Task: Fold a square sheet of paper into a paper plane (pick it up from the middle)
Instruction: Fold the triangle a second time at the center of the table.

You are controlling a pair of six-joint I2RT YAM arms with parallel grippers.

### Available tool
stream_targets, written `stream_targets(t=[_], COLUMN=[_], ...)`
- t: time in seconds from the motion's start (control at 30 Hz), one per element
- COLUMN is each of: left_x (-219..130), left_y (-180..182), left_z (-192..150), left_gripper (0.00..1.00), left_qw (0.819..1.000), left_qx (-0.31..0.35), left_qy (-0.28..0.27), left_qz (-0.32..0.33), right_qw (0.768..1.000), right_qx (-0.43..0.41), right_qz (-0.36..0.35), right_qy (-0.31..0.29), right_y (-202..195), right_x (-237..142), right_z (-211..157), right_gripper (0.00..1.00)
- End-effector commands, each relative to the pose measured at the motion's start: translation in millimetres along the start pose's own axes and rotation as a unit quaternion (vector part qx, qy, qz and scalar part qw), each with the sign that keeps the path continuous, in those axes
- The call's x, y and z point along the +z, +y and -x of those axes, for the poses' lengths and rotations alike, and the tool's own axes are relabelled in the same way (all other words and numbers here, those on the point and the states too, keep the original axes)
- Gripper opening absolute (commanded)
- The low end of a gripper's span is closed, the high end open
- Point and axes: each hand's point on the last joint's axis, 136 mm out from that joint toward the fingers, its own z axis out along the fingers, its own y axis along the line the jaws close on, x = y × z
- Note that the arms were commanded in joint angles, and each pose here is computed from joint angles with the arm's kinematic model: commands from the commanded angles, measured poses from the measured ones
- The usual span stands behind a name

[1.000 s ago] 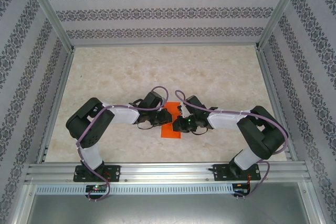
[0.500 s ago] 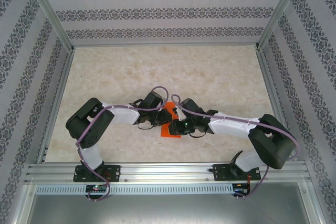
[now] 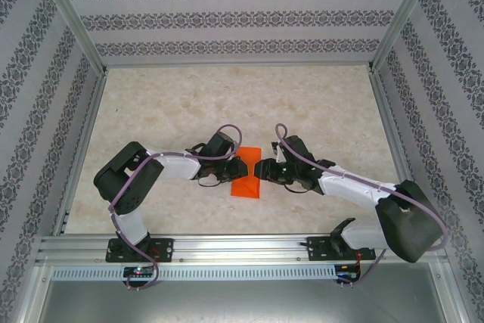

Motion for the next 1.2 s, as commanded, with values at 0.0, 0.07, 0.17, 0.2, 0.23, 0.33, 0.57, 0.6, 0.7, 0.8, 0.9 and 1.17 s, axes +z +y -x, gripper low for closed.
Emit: stream_targets(t=[0.0, 0.07, 0.17, 0.2, 0.23, 0.33, 0.57, 0.6, 0.7, 0.8, 0.9, 1.17], left_x=[-3.7, -3.6, -4.5, -4.5, -4.6, -3.6, -4.3, -4.1, -4.5, -4.7, -4.1, -5.1], left_y=[-11.7, -11.0, -12.9, -12.6, -12.8, -13.0, -11.8, -12.3, -13.4, -12.2, -12.9, -13.1], left_z=[1.4, 1.2, 1.6, 1.9, 2.1, 1.6, 1.5, 1.7, 2.0, 1.6, 1.7, 1.4], left_gripper=[0.19, 0.19, 0.19, 0.19, 0.19, 0.19, 0.19, 0.19, 0.19, 0.19, 0.19, 0.19], left_qw=[1.000, 1.000, 1.000, 1.000, 1.000, 1.000, 1.000, 1.000, 1.000, 1.000, 1.000, 1.000], left_qx=[0.010, 0.009, 0.012, 0.011, 0.012, 0.012, 0.012, 0.012, 0.012, 0.012, 0.012, 0.013], left_qy=[-0.014, -0.014, -0.015, -0.015, -0.016, -0.013, -0.014, -0.014, -0.014, -0.014, -0.013, -0.012], left_qz=[-0.015, -0.014, -0.015, -0.014, -0.015, -0.015, -0.012, -0.014, -0.014, -0.012, -0.013, -0.013], right_qw=[0.999, 0.999, 0.999, 0.999, 0.999, 0.998, 0.997, 0.997, 0.997, 0.997, 0.997, 0.996], right_qx=[0.020, 0.026, 0.037, 0.037, 0.037, 0.043, 0.063, 0.065, 0.068, 0.069, 0.071, 0.075], right_qz=[0.021, 0.025, 0.000, 0.004, 0.013, 0.018, 0.003, 0.002, -0.004, -0.013, -0.024, 0.017], right_qy=[0.017, 0.026, 0.038, 0.036, 0.033, 0.034, 0.039, 0.038, 0.040, 0.031, 0.032, 0.039], right_y=[9.9, 9.1, -3.2, -3.0, 0.0, 1.5, -8.3, -8.9, -11.1, -14.2, -19.8, -4.0], right_x=[8.8, 15.6, 20.2, 21.1, 22.1, 24.2, 32.3, 33.1, 34.0, 30.2, 26.6, 35.0], right_z=[4.5, 2.9, -0.6, 0.3, 0.8, 1.2, -0.4, 0.1, 0.0, 0.9, -2.1, -0.2], right_gripper=[0.43, 0.41, 0.42, 0.41, 0.41, 0.41, 0.40, 0.40, 0.40, 0.42, 0.44, 0.40])
